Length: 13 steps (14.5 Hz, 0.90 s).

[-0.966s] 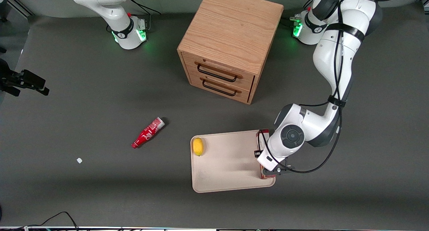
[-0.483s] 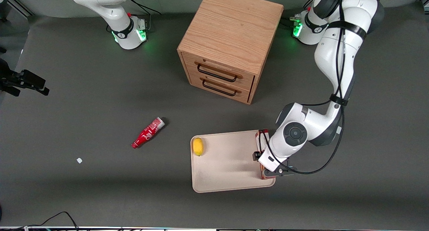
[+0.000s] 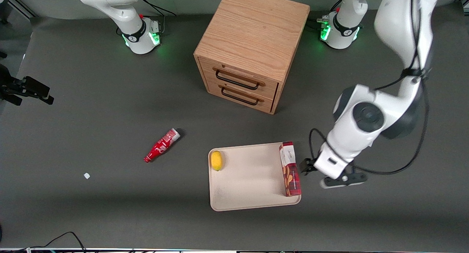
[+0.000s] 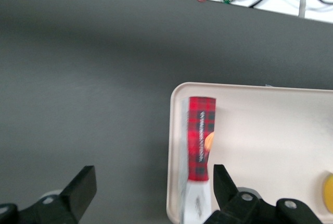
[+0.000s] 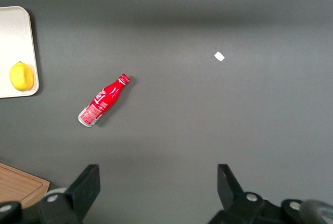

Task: Place red cookie box on tray

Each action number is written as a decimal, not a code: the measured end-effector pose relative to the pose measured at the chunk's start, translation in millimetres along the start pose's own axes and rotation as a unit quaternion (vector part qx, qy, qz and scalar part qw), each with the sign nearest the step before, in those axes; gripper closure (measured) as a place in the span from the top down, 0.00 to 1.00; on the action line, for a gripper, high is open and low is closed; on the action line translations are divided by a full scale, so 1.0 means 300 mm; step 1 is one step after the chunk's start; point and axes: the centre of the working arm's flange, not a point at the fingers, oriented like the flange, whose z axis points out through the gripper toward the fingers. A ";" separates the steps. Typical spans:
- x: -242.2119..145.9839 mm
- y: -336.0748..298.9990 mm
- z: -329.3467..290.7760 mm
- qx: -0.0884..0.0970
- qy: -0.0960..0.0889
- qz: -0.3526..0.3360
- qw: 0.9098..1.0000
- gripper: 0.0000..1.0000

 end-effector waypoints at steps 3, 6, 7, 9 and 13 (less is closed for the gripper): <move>-0.044 -0.173 -0.211 0.013 -0.032 -0.023 0.999 1.00; -0.087 -0.375 -0.376 0.048 -0.062 -0.003 0.997 1.00; -0.105 -0.431 -0.424 0.057 -0.069 0.002 0.996 1.00; -0.146 -0.512 -0.517 0.067 -0.081 0.019 0.994 1.00; -0.219 -0.617 -0.681 0.060 -0.083 0.038 0.994 1.00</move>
